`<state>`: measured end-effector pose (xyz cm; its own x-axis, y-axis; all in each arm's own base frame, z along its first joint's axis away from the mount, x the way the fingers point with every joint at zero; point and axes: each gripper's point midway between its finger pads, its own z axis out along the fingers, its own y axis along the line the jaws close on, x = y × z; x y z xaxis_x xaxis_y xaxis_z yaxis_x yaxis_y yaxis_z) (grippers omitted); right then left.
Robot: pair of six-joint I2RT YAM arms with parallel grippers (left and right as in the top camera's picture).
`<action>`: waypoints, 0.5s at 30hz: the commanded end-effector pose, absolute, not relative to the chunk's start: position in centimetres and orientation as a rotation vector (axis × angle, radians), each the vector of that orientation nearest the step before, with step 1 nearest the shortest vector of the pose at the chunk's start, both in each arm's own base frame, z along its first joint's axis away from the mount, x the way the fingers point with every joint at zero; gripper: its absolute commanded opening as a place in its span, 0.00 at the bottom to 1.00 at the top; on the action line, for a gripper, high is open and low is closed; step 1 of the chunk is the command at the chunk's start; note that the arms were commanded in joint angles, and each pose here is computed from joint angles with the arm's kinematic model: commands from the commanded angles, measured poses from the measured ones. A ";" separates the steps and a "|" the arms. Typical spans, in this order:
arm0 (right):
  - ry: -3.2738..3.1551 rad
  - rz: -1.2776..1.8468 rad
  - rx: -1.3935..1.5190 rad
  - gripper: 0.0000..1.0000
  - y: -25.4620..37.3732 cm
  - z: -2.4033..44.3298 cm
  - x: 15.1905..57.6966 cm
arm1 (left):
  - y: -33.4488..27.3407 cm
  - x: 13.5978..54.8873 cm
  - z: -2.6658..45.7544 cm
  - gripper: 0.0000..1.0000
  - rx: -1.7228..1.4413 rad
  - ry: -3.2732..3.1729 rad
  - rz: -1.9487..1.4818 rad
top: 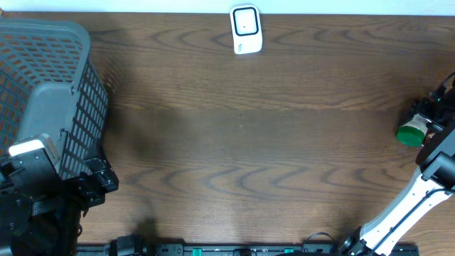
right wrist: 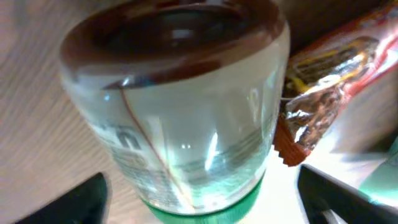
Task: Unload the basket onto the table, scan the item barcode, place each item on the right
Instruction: 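Swing the right arm to the far right and release the jar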
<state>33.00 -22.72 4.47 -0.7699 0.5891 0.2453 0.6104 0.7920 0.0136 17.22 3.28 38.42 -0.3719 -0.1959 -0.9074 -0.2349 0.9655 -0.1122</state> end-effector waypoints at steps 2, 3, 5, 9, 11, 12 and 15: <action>-2.830 -0.254 -1.002 0.99 -22.5 8.0 35.2 | 3.1 17.2 38.4 0.98 -0.307 1.962 0.025; -2.843 -0.256 -1.004 0.99 -22.6 8.9 35.4 | 3.1 17.2 38.4 0.98 -0.307 1.962 0.025; -2.874 -0.246 -1.005 0.99 -22.6 10.9 35.8 | 3.1 17.2 38.4 0.98 -0.307 1.962 0.025; -3.032 -0.354 -1.023 0.99 -21.6 16.0 38.2 | 3.1 17.2 38.4 0.98 -0.307 1.962 0.025; -3.155 -0.470 -0.951 0.99 -20.1 19.2 39.4 | 3.1 17.2 38.4 0.98 -0.307 1.962 0.025; -3.212 -0.508 -0.917 0.99 -19.5 20.7 39.8 | 3.1 17.2 38.4 0.98 -0.307 1.962 0.025; -3.371 -0.569 -0.851 0.99 -17.6 25.8 40.4 | 3.1 17.2 38.4 0.98 -0.307 1.962 0.025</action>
<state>39.13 -21.01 18.28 -0.8125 0.5768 -0.0849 0.5363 0.7965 0.2795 17.22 3.28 38.42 -0.3719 -0.1959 -0.9074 -0.2349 0.9655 -0.1122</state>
